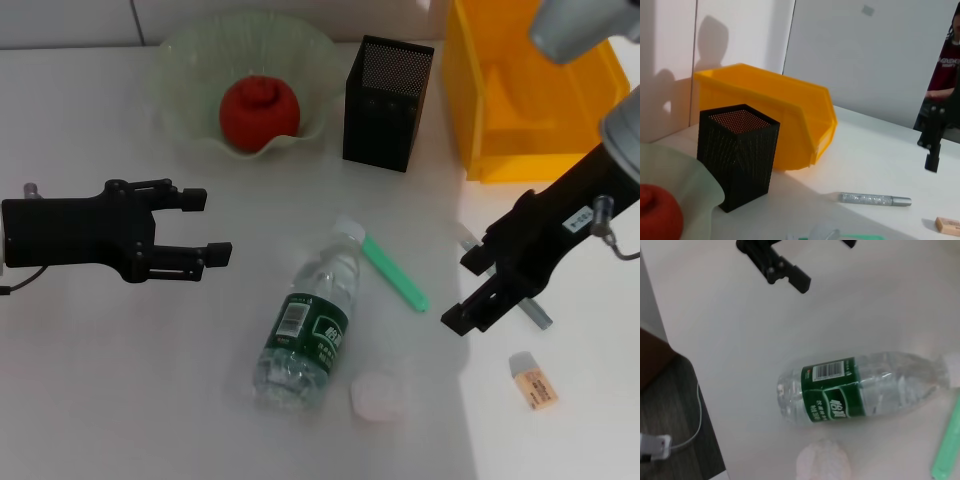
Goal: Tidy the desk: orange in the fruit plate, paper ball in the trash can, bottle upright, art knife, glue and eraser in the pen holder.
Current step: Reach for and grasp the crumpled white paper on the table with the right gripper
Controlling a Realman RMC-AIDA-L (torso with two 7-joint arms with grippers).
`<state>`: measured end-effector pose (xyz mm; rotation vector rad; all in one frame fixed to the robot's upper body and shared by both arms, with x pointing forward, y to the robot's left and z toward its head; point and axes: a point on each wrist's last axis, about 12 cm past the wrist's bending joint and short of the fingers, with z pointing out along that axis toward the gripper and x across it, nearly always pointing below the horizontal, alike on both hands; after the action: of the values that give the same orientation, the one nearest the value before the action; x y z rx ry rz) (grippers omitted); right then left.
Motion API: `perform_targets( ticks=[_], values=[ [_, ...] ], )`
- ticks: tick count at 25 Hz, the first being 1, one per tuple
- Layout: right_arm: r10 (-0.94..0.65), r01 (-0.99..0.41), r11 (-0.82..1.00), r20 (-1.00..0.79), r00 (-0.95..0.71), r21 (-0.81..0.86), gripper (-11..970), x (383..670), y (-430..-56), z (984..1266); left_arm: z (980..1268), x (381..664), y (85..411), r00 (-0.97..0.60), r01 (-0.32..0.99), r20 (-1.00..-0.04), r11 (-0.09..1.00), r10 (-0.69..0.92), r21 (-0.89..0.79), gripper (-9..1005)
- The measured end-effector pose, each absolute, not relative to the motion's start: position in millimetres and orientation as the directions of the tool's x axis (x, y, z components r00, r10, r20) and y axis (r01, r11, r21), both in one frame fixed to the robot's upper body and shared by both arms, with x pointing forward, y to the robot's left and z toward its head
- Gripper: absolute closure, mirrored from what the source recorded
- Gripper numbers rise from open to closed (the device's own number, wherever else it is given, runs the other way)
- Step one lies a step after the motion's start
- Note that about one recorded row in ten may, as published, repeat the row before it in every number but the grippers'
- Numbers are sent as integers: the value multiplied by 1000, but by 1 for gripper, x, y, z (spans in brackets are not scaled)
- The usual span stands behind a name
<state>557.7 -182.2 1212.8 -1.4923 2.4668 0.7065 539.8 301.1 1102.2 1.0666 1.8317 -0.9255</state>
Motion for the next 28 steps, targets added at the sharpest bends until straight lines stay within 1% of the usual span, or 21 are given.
perform_targets(
  ticks=[1,2,3,4,5,9,14,22,28],
  values=[
    [-795,-874,377,-377,-475,307,120,559,-179,1209,1102,539,302,-323,906,-892,378,317,-193,151],
    [-814,-880,355,-358,-456,314,120,562,-167,1197,1101,537,303,-327,903,-891,382,316,-196,151],
    [-814,-880,355,-358,-456,314,120,562,-167,1197,1101,537,303,-327,903,-891,382,316,-196,151],
    [-829,-883,336,-342,-443,329,120,562,-157,1185,1100,536,304,-330,901,-890,385,315,-198,151],
    [-829,-883,336,-342,-443,329,120,562,-157,1185,1099,535,305,-333,900,-889,387,314,-200,152],
    [-848,-893,285,-342,-404,349,120,563,-139,1169,1096,531,307,-344,896,-886,391,310,-211,152],
    [-857,-894,260,-339,-388,366,120,561,-130,1161,1096,528,307,-347,898,-889,381,299,-222,152],
    [-891,-913,230,-305,-337,337,119,554,-115,1146,1095,525,307,-352,894,-892,382,283,-232,152],
    [-893,-911,225,-301,-335,345,149,551,-111,1137,1095,524,306,-353,894,-893,384,280,-233,152]
  ],
)
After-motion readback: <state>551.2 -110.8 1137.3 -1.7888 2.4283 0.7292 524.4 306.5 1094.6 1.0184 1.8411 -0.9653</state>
